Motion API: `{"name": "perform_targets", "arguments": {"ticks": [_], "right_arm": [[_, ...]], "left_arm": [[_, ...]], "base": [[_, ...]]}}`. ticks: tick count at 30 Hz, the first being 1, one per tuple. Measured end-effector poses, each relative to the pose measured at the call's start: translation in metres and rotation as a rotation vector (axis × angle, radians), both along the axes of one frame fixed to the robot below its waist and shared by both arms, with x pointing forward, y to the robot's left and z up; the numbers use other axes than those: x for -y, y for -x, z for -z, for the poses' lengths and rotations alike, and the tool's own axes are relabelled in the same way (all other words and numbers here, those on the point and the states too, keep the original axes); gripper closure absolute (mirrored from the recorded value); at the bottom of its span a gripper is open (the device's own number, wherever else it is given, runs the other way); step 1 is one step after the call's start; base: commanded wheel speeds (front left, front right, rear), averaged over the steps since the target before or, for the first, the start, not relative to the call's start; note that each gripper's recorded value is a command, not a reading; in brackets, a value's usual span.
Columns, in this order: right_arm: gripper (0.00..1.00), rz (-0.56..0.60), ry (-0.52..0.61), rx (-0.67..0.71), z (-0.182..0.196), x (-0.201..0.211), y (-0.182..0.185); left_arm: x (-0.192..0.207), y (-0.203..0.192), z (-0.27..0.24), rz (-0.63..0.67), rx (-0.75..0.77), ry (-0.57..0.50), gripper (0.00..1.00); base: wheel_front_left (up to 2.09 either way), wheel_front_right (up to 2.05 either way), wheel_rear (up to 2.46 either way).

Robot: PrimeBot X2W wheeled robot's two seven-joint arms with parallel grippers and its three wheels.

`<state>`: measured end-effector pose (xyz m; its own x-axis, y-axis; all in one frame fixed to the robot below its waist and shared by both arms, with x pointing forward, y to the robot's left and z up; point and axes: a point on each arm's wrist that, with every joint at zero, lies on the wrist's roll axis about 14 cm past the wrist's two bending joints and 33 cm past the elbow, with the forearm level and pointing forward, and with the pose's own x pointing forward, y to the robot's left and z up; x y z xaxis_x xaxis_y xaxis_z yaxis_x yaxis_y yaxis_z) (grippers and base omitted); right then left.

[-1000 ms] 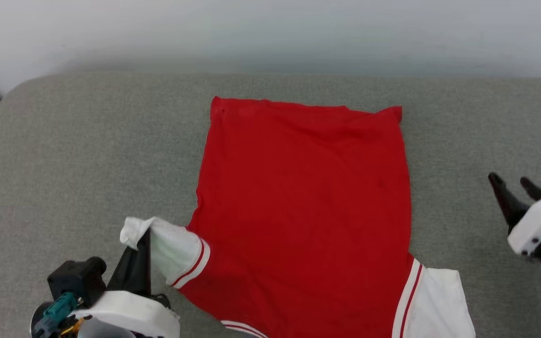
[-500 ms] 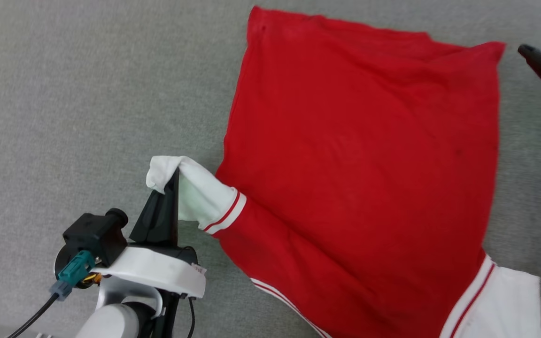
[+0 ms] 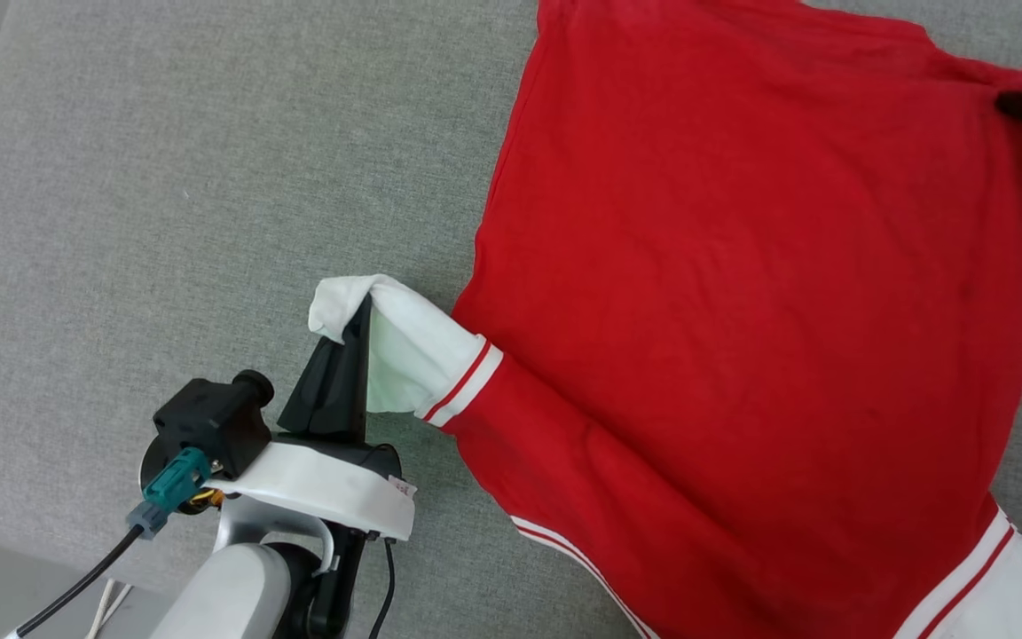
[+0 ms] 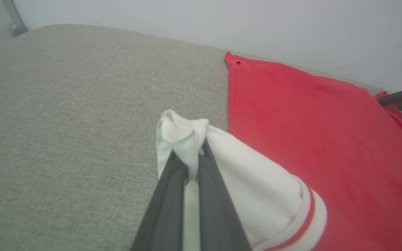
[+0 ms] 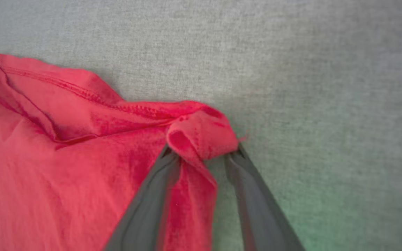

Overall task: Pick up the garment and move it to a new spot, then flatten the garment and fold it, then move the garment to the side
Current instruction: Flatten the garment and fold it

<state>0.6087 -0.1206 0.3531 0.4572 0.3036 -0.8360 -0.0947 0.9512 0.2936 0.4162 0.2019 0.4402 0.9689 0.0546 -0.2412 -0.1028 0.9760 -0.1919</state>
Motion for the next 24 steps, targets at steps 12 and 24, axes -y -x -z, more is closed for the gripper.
{"name": "perform_targets", "arguments": {"ticks": [12,24], "right_arm": [[1.0,-0.079,0.124,0.142,-0.043,0.007,0.02],[1.0,-0.155,0.29,0.221,-0.083,0.074,0.129]], "left_arm": [[-0.004,0.014,-0.011,-0.003,0.012,-0.002,1.0],[-0.007,0.056,-0.015,-0.016,-0.029,0.012,1.0]], "base": [[0.0,0.0,0.0],[0.0,0.0,0.0]]}}
